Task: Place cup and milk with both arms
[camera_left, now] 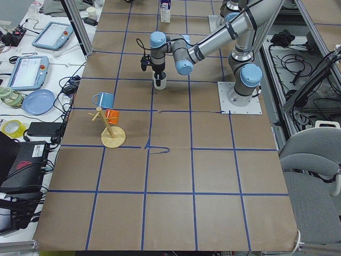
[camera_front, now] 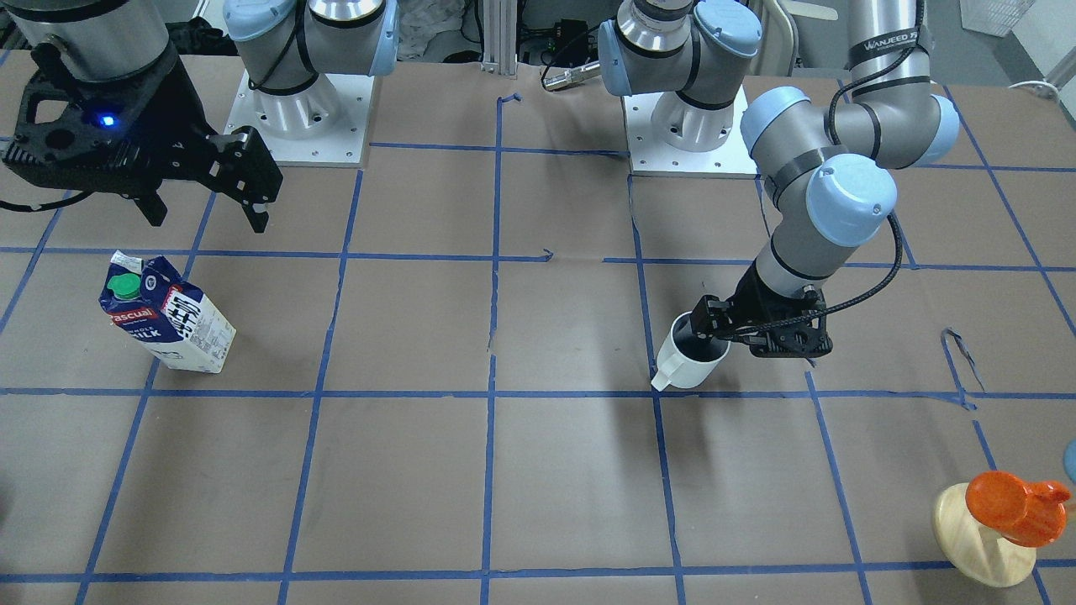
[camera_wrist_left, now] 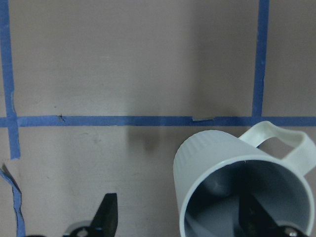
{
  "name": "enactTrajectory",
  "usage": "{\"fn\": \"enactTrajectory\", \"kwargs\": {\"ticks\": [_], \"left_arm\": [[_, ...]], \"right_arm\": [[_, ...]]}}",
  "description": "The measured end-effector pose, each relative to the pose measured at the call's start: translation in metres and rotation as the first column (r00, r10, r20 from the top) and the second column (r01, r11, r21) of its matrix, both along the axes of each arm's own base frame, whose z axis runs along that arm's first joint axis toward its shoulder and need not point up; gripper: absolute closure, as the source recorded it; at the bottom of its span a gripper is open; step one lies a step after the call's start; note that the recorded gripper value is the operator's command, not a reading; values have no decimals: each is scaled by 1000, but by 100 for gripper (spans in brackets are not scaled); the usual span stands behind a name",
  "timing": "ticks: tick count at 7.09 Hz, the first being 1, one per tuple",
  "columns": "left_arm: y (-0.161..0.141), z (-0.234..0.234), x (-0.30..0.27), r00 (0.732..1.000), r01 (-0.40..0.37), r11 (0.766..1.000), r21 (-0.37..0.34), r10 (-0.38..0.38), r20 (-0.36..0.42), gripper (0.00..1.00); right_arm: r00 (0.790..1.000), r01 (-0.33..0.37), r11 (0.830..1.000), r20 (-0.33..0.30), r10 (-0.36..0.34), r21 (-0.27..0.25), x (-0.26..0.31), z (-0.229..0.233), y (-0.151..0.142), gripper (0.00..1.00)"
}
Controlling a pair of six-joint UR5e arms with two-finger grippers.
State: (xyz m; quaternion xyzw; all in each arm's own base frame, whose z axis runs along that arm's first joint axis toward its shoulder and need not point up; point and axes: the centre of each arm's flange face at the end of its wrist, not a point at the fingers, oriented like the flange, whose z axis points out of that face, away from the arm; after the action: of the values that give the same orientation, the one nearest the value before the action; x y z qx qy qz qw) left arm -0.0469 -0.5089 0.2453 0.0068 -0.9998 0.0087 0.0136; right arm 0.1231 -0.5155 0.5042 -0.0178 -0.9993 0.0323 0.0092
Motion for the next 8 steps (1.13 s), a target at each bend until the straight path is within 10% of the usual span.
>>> {"fn": "enactTrajectory", "kwargs": {"ticks": [8], "left_arm": [[-46, 50, -95, 977, -199, 969, -145, 185, -103, 100]], "right_arm": [[998, -60, 996, -14, 61, 68, -88, -34, -7, 0]]}}
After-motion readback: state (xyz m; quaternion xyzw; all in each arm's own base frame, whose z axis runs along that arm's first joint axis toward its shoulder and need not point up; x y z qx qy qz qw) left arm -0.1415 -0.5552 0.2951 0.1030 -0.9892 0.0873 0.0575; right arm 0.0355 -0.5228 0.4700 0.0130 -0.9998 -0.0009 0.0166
